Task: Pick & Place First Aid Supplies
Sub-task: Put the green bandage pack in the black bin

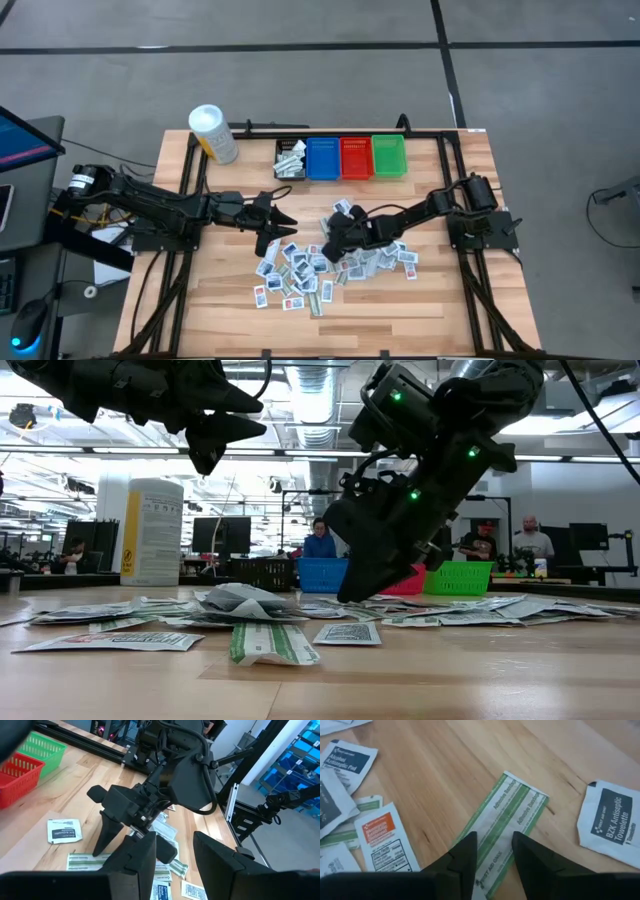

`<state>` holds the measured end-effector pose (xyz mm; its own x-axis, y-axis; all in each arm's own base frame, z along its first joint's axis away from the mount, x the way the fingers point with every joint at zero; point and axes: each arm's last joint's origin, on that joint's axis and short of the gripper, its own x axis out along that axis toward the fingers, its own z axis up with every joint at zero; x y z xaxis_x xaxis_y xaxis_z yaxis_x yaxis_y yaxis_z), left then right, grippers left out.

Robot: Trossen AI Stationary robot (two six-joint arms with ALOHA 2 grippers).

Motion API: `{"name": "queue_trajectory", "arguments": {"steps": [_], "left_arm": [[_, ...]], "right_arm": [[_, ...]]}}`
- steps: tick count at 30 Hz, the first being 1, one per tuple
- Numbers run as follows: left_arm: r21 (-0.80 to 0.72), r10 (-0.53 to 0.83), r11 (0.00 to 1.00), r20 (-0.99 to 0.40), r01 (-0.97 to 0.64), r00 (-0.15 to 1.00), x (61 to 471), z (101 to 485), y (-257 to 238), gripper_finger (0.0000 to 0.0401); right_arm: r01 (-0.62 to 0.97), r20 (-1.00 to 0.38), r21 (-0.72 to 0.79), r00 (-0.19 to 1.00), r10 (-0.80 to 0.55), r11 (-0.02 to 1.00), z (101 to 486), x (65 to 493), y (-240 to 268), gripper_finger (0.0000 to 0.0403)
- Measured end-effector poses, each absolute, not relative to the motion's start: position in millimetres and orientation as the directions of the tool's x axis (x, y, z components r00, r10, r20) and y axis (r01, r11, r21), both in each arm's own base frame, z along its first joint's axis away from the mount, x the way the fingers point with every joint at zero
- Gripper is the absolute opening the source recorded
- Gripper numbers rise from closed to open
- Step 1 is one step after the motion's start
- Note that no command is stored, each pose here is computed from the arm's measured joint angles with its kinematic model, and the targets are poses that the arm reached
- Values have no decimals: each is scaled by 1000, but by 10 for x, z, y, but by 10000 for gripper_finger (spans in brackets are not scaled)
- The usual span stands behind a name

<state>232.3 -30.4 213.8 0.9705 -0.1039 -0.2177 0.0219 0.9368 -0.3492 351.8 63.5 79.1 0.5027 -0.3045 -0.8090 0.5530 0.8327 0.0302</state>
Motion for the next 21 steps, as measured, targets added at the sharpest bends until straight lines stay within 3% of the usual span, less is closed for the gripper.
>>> {"name": "queue_trajectory", "arguments": {"steps": [13, 21], "left_arm": [[-353, -104, 935, -217, 21, 971, 2323, 2139, -304, 131], [-359, -104, 933, -217, 20, 971, 2323, 2139, -304, 131]], "right_arm": [[548, -820, 61, 505, -271, 834, 858, 3496, 627, 8], [502, -799, 45, 536, -270, 864, 1178, 3421, 612, 2]]}}
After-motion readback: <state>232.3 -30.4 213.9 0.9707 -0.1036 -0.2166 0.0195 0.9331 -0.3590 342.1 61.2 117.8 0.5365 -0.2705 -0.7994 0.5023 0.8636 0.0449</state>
